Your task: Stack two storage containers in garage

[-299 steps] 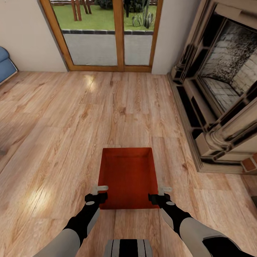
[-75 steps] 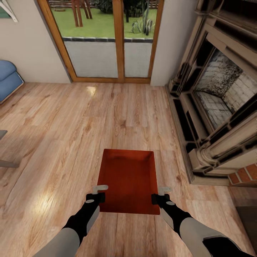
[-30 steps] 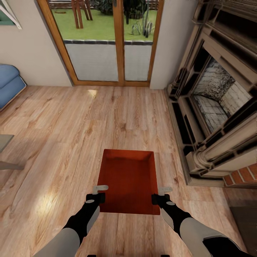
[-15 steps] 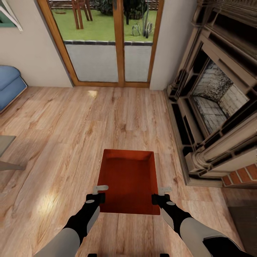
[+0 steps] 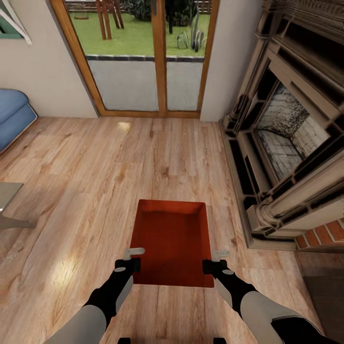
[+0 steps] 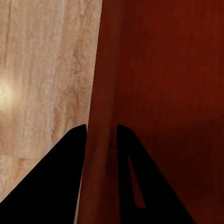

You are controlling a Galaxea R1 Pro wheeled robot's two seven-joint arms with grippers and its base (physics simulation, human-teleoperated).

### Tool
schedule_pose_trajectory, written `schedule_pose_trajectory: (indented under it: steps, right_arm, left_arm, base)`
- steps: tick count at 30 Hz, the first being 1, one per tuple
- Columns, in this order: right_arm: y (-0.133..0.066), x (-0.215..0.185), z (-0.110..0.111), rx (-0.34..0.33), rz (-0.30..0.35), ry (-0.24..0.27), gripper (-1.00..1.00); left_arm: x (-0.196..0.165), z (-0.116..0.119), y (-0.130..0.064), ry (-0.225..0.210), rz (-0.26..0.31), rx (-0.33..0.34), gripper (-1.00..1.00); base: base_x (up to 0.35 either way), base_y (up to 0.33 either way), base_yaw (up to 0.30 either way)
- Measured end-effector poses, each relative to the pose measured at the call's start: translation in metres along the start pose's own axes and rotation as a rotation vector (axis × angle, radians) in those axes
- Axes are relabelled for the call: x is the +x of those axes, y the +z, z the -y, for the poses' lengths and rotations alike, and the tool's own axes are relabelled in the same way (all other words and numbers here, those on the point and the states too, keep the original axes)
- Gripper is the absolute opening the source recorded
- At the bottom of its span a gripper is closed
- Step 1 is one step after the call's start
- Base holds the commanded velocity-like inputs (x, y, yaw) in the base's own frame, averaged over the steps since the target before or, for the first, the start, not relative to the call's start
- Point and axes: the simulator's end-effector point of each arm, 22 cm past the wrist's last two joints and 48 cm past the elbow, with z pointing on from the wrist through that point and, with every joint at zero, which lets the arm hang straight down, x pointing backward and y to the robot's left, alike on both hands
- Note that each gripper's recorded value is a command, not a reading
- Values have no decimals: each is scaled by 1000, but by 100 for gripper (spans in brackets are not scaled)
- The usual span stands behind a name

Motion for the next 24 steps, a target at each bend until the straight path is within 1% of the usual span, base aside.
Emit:
schedule_pose_trajectory:
  steps: [8, 24]
  right_arm:
    - [-12, -7, -2, 4, 5, -4, -100]
    - [-38, -27, -3, 4, 35, -2, -100]
  left_arm:
    - [-6, -2, -12, 0, 5, 3, -100]
    - [-26, -5, -38, -2, 36, 4, -100]
  base:
    - [0, 0, -7]
    - [0, 0, -69]
